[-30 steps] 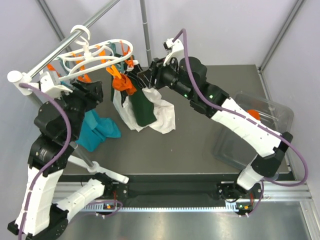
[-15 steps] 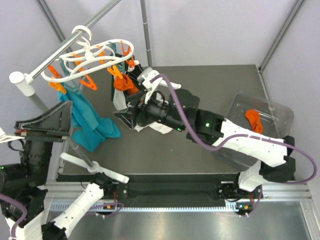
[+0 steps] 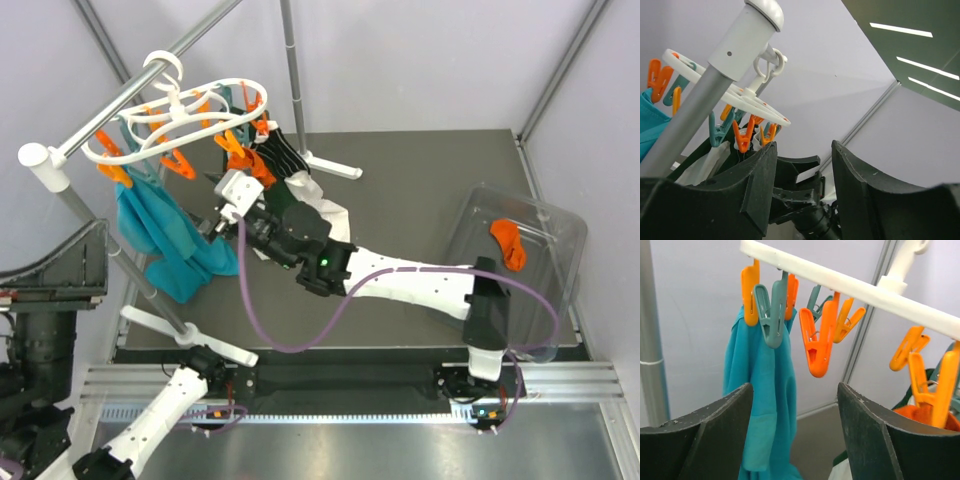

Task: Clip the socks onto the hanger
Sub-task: Open the clamp at the hanger.

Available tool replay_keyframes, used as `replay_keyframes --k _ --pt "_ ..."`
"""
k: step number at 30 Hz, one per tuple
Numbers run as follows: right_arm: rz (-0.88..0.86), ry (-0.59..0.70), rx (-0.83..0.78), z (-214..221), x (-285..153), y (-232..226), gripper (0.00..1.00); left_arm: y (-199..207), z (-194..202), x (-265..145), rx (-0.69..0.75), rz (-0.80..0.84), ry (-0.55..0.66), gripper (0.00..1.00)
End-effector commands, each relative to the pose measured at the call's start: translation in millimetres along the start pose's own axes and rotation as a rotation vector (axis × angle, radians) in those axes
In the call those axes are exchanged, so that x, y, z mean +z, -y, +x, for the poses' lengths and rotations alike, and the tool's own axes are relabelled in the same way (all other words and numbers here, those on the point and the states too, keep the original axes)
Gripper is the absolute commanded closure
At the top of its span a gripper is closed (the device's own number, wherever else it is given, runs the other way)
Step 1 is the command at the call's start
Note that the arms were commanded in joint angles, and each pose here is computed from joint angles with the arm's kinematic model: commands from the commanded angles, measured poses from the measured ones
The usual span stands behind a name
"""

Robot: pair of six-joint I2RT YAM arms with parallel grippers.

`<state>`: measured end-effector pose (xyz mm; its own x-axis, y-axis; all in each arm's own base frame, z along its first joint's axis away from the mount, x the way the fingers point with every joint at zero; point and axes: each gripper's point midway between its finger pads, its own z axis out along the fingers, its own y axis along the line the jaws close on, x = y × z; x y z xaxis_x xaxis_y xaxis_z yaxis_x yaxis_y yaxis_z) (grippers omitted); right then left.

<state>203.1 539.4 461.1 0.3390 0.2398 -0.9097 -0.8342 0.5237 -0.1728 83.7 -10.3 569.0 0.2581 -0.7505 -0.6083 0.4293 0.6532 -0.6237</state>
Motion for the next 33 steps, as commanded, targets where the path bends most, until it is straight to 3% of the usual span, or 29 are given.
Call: replay_keyframes --k 1,5,11,22,30,33 --pt "0.078 0.204 -0.062 -55.6 15.0 19.6 0.31 -3.3 -11.7 -9.3 -0.009 -0.024 0.029 0.48" --pt "0.116 0.173 -0.089 -38.7 24.2 27.3 0.26 -3.1 -14.5 -13.8 -0.005 -0.025 0.027 0.48" --pt "0.074 0.165 -0.067 -31.2 27.9 36.2 0.27 -11.5 -15.4 -17.1 -0.001 -0.063 0.035 0.48" --pt "-0.135 0.171 -0.052 -31.2 33.8 28.5 0.26 -16.1 -5.4 -15.6 -0.011 -0.075 0.009 0.48" --pt "-0.166 0.157 -0.009 -30.8 50.5 25.1 0.32 -17.9 -5.0 -15.7 -0.014 -0.084 0.01 0.47" --pt "-0.165 0.156 -0.001 -30.5 52.3 24.9 0.4 -17.5 -4.8 -16.4 -0.015 -0.082 0.008 0.47"
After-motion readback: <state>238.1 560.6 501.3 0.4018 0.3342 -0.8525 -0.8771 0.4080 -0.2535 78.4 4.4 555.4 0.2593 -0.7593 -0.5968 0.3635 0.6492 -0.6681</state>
